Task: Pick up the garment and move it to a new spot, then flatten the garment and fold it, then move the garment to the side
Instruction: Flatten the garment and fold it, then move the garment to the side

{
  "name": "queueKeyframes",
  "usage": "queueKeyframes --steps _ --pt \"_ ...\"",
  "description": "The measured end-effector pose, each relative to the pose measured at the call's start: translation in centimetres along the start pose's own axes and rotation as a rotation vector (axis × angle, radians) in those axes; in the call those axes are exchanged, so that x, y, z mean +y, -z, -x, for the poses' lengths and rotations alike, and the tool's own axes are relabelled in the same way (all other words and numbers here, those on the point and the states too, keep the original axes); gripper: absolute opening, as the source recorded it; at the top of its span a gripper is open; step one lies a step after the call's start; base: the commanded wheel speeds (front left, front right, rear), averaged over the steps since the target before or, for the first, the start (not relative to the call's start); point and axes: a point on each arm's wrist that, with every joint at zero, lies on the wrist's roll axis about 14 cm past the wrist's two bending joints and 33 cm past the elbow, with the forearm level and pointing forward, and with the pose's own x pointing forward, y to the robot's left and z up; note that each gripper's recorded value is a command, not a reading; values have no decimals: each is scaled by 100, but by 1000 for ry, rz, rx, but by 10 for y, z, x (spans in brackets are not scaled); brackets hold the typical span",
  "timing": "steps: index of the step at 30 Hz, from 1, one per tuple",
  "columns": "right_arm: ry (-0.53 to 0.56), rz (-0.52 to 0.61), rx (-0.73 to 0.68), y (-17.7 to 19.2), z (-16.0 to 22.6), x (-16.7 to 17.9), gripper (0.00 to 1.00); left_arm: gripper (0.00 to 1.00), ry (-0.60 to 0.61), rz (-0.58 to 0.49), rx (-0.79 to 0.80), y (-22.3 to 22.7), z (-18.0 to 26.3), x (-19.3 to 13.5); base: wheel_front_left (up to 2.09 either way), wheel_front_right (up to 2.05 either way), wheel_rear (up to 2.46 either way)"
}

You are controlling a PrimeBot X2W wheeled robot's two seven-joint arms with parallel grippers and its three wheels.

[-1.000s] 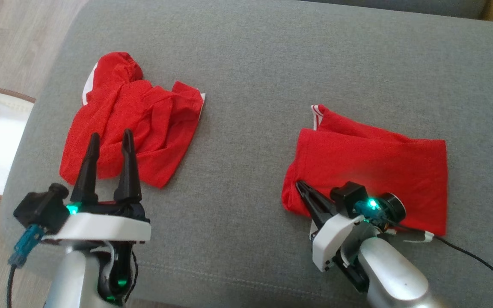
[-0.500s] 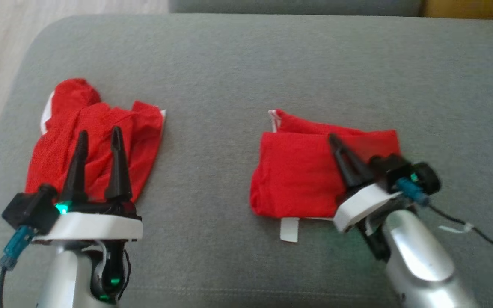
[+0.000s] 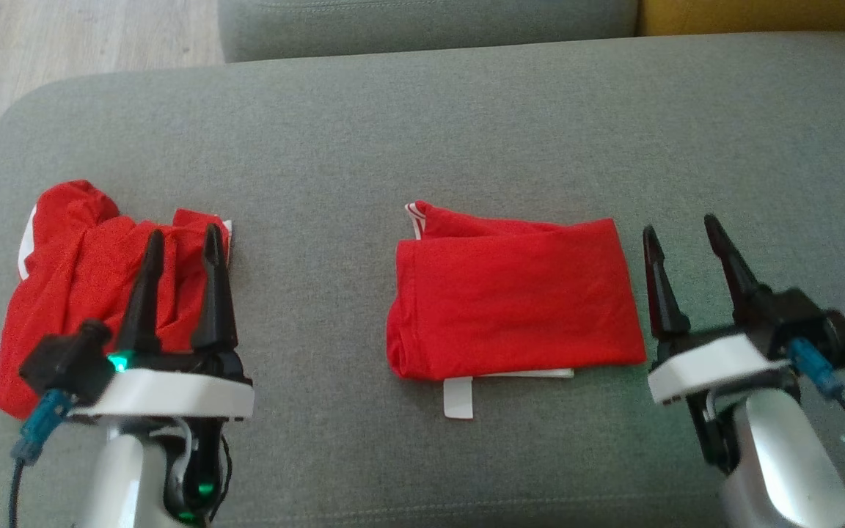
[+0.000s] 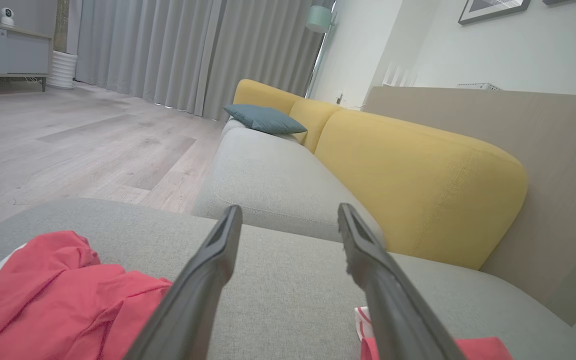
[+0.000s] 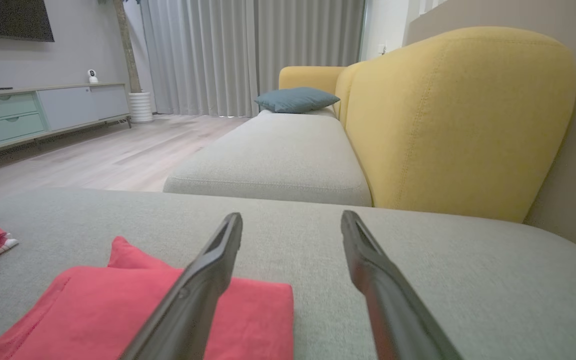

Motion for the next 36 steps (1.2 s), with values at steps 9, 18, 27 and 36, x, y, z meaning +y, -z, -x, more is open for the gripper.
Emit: queueKeyframes --steps 9,18,27,36 --pt "46 -41 19 10 20 -9 100 100 -3 -21 77 22 17 0 0 0 0" --pt "38 -49 15 9 18 -6 100 100 -16 -23 81 23 20 4 0 0 0" --pt "22 -183 204 66 21 10 100 100 -35 -24 113 33 22 12 0 0 0" --pt "12 -263 351 108 5 22 100 100 -77 -32 130 39 22 28 0 0 0"
